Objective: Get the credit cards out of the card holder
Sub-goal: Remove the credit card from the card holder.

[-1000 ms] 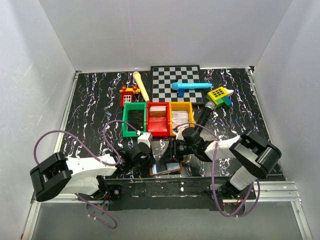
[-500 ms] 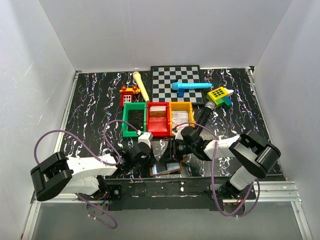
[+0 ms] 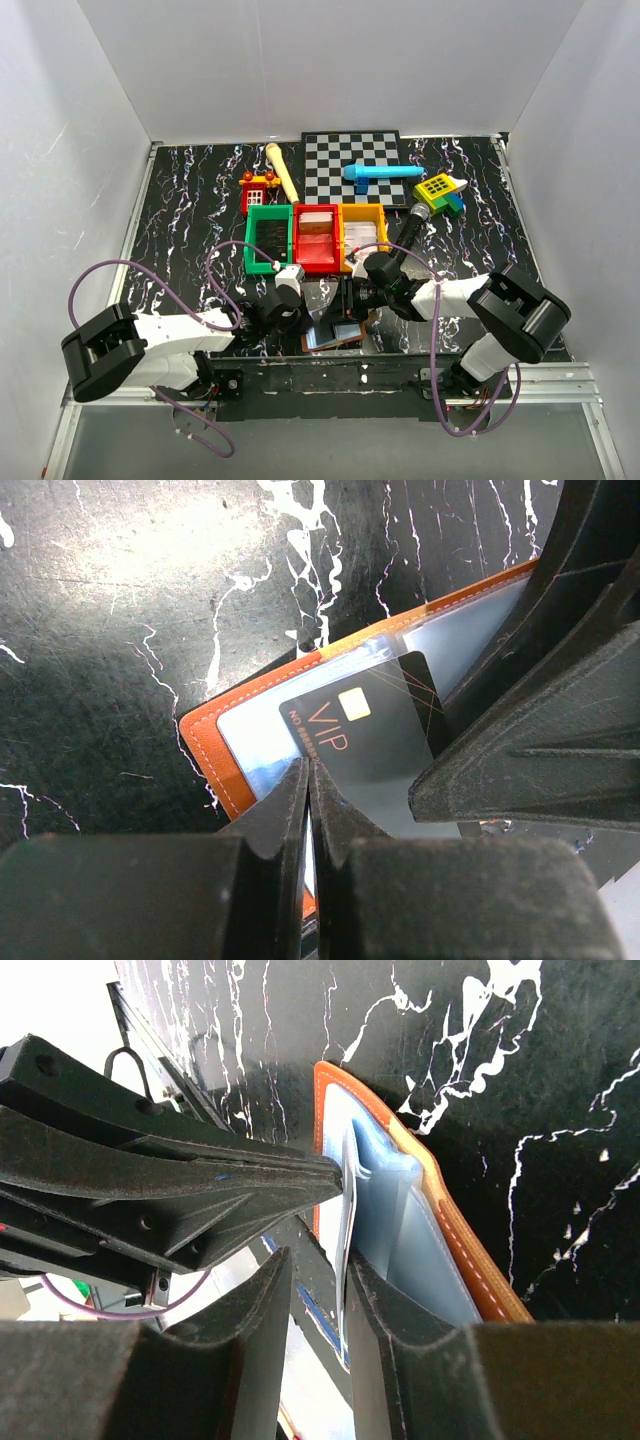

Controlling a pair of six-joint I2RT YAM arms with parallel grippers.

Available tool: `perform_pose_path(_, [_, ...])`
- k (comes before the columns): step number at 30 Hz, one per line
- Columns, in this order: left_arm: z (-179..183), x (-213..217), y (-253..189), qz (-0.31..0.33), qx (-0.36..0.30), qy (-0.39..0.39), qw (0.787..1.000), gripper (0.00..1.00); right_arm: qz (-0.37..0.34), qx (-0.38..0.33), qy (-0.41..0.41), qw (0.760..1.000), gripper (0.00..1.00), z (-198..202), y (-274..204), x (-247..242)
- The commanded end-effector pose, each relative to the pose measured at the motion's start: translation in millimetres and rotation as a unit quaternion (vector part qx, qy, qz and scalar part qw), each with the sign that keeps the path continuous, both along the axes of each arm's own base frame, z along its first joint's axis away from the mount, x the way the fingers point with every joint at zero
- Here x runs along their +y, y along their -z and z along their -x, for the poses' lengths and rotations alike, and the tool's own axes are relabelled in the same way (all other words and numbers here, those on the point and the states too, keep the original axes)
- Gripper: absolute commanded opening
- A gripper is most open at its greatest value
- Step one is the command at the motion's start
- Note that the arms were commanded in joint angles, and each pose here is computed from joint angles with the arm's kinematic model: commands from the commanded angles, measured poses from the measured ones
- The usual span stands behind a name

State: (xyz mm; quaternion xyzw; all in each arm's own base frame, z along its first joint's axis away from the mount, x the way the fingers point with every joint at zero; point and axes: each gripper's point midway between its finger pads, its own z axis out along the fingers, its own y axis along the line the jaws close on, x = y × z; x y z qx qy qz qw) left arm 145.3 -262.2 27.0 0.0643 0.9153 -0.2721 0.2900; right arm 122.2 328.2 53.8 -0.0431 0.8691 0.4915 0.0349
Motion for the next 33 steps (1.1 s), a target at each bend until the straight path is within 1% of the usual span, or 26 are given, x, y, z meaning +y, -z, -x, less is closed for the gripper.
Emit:
perform_pose_path(1, [10,20,18,-0.038,0.017,-0.005,0.999,0.0,-0.032,-0.031,-0.005,0.999,0.34,-6,-20,6])
perform_pose_path(18, [11,24,23,-0.044,0.022,-0.011,0.999,0.0,-0.029,-0.041,0.004,0.999,0.31,-6,-25,-2])
perform_pose_path(27, [10,24,21,-0.04,0.02,-0.013,0.999,0.0,-0.024,-0.041,0.008,0.999,0.27,-7,-25,-5])
perform_pose_path(30, [11,25,21,-0.041,0.022,-0.014,0.999,0.0,-0.017,-0.042,0.008,0.999,0.23,-7,-24,-6])
perform_pose_path(33, [11,25,21,-0.04,0.022,-0.015,0.999,0.0,-0.009,-0.041,0.011,0.999,0.22,-7,-23,-9])
